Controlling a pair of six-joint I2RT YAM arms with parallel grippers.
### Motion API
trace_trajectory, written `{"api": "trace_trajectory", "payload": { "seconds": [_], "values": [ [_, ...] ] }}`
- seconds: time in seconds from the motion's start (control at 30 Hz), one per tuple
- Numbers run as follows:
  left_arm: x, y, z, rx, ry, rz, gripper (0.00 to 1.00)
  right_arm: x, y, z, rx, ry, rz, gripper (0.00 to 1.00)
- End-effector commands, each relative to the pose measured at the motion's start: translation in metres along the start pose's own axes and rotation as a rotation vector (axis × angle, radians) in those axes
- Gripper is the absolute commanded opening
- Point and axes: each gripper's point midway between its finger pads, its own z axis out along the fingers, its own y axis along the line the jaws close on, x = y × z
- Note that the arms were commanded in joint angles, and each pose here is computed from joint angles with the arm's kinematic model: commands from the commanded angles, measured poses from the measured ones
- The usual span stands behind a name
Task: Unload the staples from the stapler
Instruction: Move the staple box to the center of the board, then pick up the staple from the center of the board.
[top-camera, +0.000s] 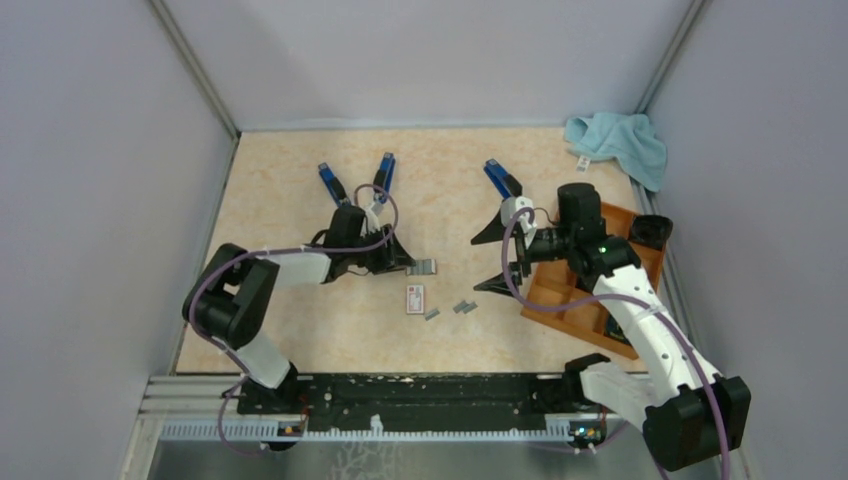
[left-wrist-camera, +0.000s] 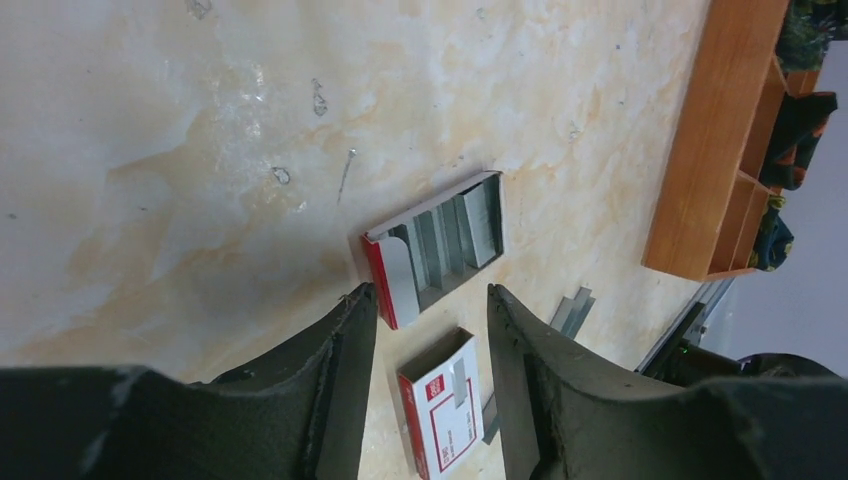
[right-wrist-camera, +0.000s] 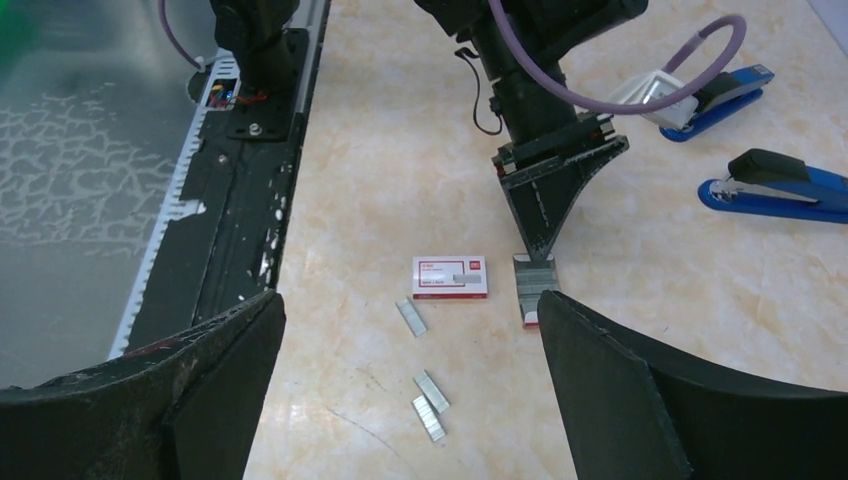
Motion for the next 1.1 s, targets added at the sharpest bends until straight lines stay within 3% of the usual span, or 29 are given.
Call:
{"api": "trace_trajectory", "payload": {
  "seconds": [0.0,0.2,0.33,0.43,0.5,0.67,0.73,0.93,1.07],
  "values": [
    [-0.025,-0.027,-0.023,0.067,-0.14,0.139,0.54,-0.015,0.002,-0.001,-0.011,-0.06,-0.083,0.99],
    [-0.044,-0.07,-0.092,0.176,-0.375,0.36,0.68,-0.006,0.018,-0.001,-0.093,-0.073,-0.177,0.99],
    [-0.04,-0.094,-0.124,0.313,-0.516,0.459,0.86,-0.004,0.028,-0.003,-0.136,-0.062,-0.228,0.98],
    [-0.031,-0.098,-0.136,0.416,-0.613,0.454,0.99,0.002,0.023,-0.005,-0.116,-0.025,-0.257,0.97],
    [-0.023,-0.103,-0.142,0.49,-0.643,0.466,0.99,0.011,0.02,-0.004,-0.099,-0.004,-0.272,0.94],
    [0.018,-0.132,-0.131,0.679,-0.438,0.539,0.97,0.032,0.012,-0.007,-0.035,0.077,-0.283,0.92],
    [0.039,-0.137,-0.115,0.662,-0.361,0.561,0.95,0.033,0.009,-0.009,-0.016,0.097,-0.255,0.9],
    [0.063,-0.094,-0.072,0.193,-0.2,0.602,0.93,0.024,-0.017,-0.013,0.103,0.137,-0.13,0.84],
    [0.072,-0.075,-0.073,0.068,-0.128,0.54,0.87,0.017,-0.044,-0.021,0.239,0.179,-0.059,0.8]
  ]
}}
